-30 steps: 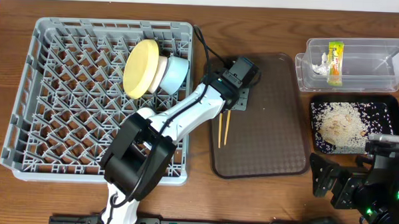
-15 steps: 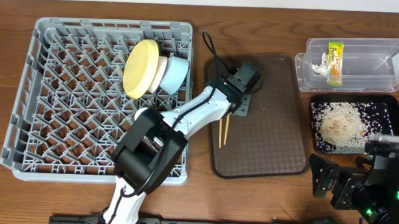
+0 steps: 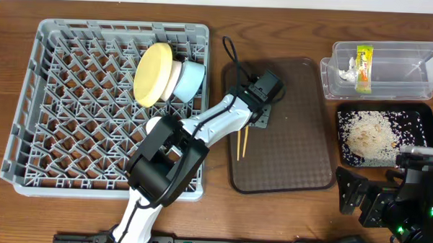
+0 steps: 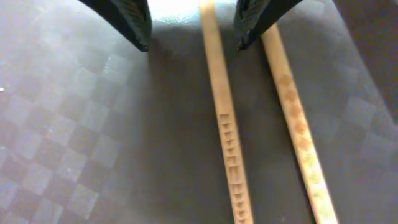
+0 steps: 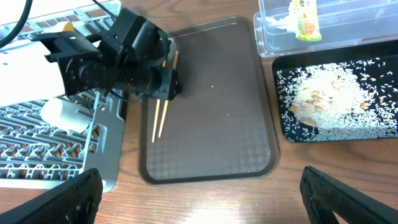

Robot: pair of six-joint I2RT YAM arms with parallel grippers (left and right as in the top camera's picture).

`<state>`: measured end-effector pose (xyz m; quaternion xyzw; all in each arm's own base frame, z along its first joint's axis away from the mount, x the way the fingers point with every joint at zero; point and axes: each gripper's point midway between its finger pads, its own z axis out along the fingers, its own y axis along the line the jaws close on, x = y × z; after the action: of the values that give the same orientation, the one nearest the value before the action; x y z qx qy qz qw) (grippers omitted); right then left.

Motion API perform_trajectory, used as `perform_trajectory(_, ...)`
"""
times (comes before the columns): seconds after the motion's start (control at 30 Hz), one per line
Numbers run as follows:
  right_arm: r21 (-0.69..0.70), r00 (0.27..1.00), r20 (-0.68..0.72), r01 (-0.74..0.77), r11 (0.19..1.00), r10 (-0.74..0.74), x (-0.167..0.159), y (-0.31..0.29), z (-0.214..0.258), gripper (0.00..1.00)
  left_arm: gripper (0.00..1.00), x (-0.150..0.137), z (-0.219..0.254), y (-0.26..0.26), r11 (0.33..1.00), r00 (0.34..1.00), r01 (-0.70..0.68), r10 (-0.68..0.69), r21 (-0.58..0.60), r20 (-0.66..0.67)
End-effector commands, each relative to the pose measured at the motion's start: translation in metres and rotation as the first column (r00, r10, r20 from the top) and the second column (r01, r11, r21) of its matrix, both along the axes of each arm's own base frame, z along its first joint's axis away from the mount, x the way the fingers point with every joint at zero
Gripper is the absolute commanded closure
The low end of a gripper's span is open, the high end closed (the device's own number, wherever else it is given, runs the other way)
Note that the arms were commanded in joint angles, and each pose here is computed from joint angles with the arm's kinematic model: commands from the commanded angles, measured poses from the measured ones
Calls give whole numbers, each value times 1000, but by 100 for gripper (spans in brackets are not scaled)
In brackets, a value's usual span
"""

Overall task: Sort waste into correct bins and load items into the dishwasher
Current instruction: 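Lift the chopstick off the brown tray with the left gripper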

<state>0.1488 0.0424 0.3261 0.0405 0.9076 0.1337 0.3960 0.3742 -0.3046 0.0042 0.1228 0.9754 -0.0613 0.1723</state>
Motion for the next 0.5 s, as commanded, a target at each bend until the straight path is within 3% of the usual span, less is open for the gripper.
perform_trajectory(0.0,-10,1000,18,-11,1000,12,-1,0,5,1,62,-5,-27,10,997,999,17,-14,72,-39)
perform_trajectory(0.47,-10,1000,22,-12,1000,12,-1,0,6,1,90,-13,-41,18,993,996,28,-19,112,-84)
